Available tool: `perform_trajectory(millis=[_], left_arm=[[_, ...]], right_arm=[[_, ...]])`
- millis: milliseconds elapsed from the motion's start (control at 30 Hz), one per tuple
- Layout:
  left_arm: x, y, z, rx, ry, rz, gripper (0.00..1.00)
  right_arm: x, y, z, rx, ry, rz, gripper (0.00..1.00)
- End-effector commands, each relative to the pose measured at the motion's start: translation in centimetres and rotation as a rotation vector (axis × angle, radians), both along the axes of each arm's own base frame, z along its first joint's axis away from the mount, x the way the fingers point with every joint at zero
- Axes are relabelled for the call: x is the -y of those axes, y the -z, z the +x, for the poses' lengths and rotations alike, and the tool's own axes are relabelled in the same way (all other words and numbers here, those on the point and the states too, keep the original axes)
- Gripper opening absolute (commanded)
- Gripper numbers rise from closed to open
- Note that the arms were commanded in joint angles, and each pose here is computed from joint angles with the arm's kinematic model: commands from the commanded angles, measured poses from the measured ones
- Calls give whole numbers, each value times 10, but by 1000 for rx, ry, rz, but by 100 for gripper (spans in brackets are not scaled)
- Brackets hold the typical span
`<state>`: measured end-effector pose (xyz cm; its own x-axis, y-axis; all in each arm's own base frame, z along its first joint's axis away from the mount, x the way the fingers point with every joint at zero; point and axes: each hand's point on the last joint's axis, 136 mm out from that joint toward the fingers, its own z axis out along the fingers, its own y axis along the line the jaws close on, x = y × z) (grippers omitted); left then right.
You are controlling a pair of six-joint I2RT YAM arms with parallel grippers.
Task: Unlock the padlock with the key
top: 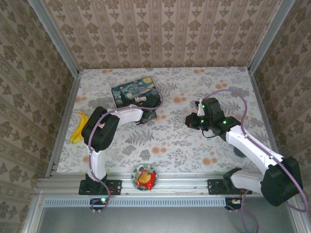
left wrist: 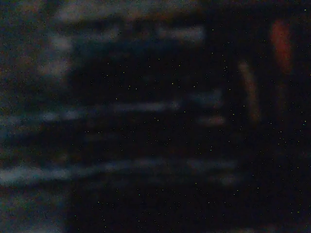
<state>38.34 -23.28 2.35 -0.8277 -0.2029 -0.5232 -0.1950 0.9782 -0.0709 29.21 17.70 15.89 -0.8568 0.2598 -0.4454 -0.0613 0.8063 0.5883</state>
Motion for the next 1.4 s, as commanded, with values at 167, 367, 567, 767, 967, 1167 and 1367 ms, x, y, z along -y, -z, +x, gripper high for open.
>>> perform_trajectory(millis=[167, 367, 567, 767, 967, 1167, 1367], left_arm=[[-11, 13, -21, -63, 13, 51, 66], [-10, 6, -24, -53, 12, 28, 62], [-10, -3, -31, -43, -8, 25, 58], [-22, -2, -37, -33, -36, 36, 55], [-11, -4, -23, -12, 3, 47, 55], [-6, -1, -10, -13, 15, 49, 56], [-12, 5, -10, -28, -8, 46, 47]], right_arm=[[-4, -9, 9, 34, -7, 28, 0], [-4, -7, 9, 28, -6, 31, 0], [-4, -8, 8, 25, -1, 35, 0], [-2, -6, 7, 21, 4, 30, 0], [-3, -6, 8, 21, 2, 32, 0], [-2, -10, 7, 29, 3, 34, 0], [0, -10, 7, 32, 5, 27, 0]])
